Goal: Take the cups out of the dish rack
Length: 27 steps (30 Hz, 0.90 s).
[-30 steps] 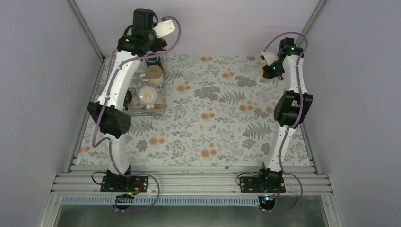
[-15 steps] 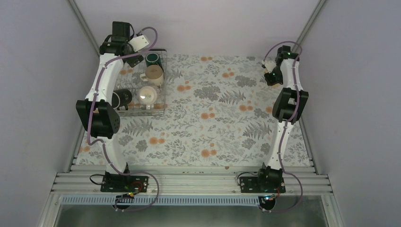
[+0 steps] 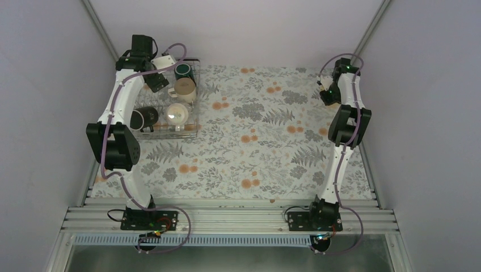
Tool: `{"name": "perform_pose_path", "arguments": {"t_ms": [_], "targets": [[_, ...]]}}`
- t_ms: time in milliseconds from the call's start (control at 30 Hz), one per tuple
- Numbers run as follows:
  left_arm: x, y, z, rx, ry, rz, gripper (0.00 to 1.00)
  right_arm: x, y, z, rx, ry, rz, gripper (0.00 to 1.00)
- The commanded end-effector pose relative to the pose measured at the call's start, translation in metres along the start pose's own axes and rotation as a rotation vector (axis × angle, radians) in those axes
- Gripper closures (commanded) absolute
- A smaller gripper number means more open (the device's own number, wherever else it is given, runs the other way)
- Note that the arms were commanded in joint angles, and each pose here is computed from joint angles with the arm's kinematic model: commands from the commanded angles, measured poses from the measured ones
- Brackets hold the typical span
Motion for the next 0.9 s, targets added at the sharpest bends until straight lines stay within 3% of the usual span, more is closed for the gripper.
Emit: {"name": "perform_pose_path", "arguments": {"t_ms": [0,267,533,867], "targets": [[0.006,-0.006,-0.012,0.040,0.001,0.017,0.00,-0.002,-0.012,-0.001,0.047,-0.025,0.001,0.90],[0.009,-0.015,-0.013,0.089,0.014,0.033,0.00,-0.004,-0.015,-0.002,0.055,-0.049,0.020,0.74],[0.007,-0.008,-0.020,0.069,0.002,0.024,0.00,-0.013,-0.025,-0.032,0.126,-0.137,0.046,0.32],[0.010,-0.001,-0.026,0.051,-0.008,0.004,0.00,-0.004,-0.017,-0.107,0.145,-0.251,0.066,0.19]]}}
Point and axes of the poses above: each gripper's point midway between its finger pads, its own z axis out along the fingers, its own y axis along the line the jaws close on, x = y × z, the point moved 7 cm from there along -z, back along the fingers, and after that the axes turned 4 degrees about z, right-handed, at the moved point
